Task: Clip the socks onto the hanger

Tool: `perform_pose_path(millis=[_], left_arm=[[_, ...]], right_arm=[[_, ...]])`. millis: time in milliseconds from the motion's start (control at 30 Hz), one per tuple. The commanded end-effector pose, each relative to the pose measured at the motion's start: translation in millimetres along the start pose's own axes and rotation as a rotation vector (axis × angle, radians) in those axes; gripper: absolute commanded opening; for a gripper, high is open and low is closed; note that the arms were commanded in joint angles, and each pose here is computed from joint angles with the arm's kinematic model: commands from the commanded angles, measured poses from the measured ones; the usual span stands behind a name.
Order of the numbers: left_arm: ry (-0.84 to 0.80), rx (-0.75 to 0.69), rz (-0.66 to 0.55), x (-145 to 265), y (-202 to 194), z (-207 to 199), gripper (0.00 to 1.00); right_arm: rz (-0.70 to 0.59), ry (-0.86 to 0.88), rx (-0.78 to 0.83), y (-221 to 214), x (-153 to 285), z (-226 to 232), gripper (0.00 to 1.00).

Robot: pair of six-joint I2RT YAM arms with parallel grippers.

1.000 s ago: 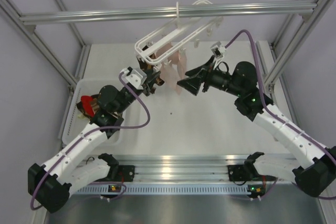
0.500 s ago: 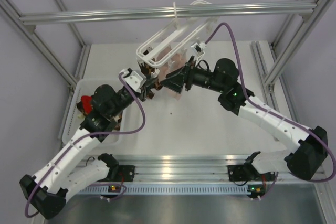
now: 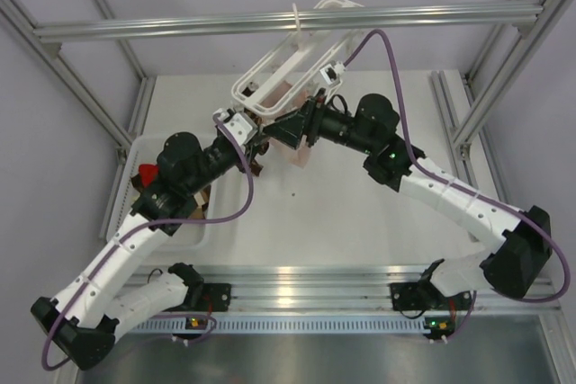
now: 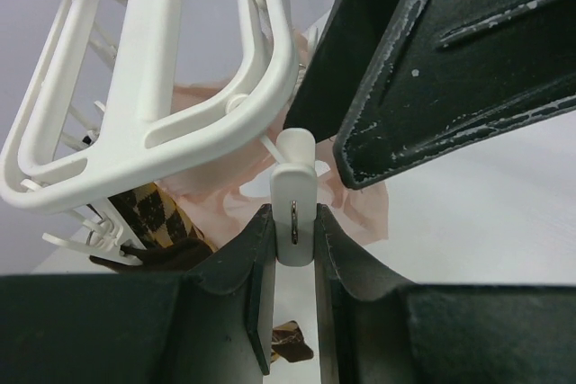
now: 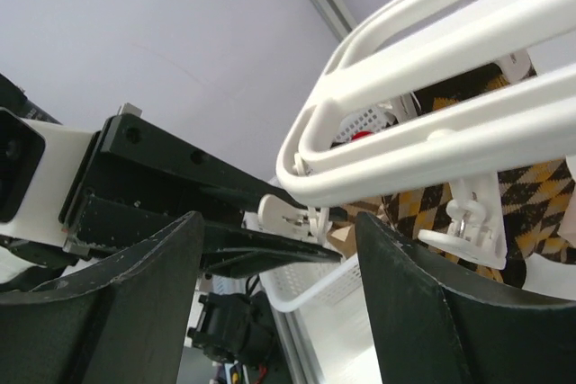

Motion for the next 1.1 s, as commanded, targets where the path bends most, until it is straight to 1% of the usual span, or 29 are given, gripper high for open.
perform_pose_path(millis=[0,167,367,567,633,733,767,833,867,900,933,967,1000,1033,1067], left_arm=[[-0.040,-0.008,0.014,2,6,-5,0.00],[-0.045,-0.006,0.022,-2,5,-5,0.00],[-0.045,-0.009,0.028,-3,5,-4,0.00],[-0.047,-0.015,0.037,-1,4,-5,0.00],[-0.048,-0.016,0.044,0,2,-5,0.00],[-0.049,-0.018,0.050,1,1,-5,0.00],[-0.051,-0.019,0.049,2,2,-6,0.00],[-0.060,-0.020,0.061,2,0,-7,0.00],[-0.063,-0.019,0.060,2,1,-7,0.00],[-0.067,-0.018,0.064,3,0,-8,0.00],[-0.069,-0.016,0.068,3,-1,-8,0.06],[-0.073,-0.016,0.070,4,-1,-9,0.13],[-0.079,-0.020,0.067,5,0,-10,0.19],[-0.081,-0.017,0.066,6,-1,-11,0.35],[-0.079,-0.018,0.062,8,-1,-11,0.42]], right_arm=[[-0.063,0.054,0.028,21,-8,24,0.68],[-0.044,0.056,0.020,13,-14,23,0.67],[-0.032,0.030,0.014,6,-17,18,0.59],[-0.029,-0.019,0.014,4,-15,11,0.55],[-0.030,-0.033,0.011,5,-14,8,0.51],[-0.034,-0.051,0.012,7,-15,4,0.40],[-0.038,-0.054,0.015,9,-15,4,0.33],[-0.041,-0.059,0.018,11,-16,1,0.28],[-0.041,-0.061,0.017,11,-17,0,0.21],[-0.043,-0.054,0.023,11,-17,2,0.17],[-0.045,-0.052,0.026,12,-18,1,0.14],[-0.047,-0.050,0.029,12,-18,1,0.08],[-0.044,-0.042,0.029,12,-18,3,0.05],[-0.045,-0.040,0.029,12,-18,2,0.03],[-0.044,-0.038,0.029,11,-18,2,0.00]])
Point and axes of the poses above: each gripper's point midway between its finger pads, its own x axis back along the fingers, its own z axis along the line the jaws close on, y = z × x, the point moved 3 cm from there along x, back along the fingers, and after that the axes turned 2 degrees about x, right-handed, at the moved point
